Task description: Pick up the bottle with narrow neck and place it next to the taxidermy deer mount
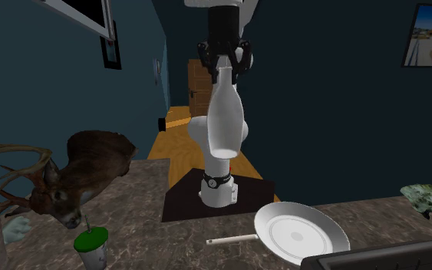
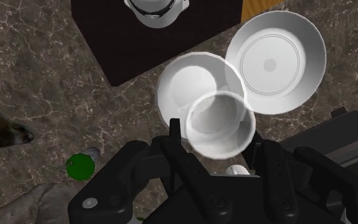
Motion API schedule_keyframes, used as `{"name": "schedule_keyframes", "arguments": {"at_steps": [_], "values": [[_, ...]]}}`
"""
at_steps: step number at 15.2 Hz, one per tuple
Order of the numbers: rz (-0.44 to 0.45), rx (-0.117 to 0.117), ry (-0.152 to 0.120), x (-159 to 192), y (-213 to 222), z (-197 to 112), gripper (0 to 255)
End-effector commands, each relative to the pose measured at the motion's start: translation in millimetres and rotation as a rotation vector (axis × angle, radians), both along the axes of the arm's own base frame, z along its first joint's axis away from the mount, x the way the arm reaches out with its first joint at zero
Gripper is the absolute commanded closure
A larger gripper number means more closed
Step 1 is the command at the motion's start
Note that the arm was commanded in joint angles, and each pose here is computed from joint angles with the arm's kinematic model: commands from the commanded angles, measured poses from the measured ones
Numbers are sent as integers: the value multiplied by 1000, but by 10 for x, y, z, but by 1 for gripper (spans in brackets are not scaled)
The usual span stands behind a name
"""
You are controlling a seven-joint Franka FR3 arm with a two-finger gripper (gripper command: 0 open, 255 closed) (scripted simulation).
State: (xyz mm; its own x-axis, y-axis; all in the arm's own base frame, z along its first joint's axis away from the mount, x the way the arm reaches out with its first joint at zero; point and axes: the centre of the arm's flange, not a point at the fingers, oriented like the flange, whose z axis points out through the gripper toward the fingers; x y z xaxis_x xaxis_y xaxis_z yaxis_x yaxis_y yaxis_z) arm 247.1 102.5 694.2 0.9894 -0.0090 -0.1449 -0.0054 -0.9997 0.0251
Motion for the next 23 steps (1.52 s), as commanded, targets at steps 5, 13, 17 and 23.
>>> {"name": "schedule_keyframes", "arguments": {"at_steps": [5,13,17,23], "values": [[0,0,0,-8,5,316,255],[0,0,0,-8,5,738,255],[0,0,0,-8,5,950,255],[0,0,0,-159,-211,1134,255]]}}
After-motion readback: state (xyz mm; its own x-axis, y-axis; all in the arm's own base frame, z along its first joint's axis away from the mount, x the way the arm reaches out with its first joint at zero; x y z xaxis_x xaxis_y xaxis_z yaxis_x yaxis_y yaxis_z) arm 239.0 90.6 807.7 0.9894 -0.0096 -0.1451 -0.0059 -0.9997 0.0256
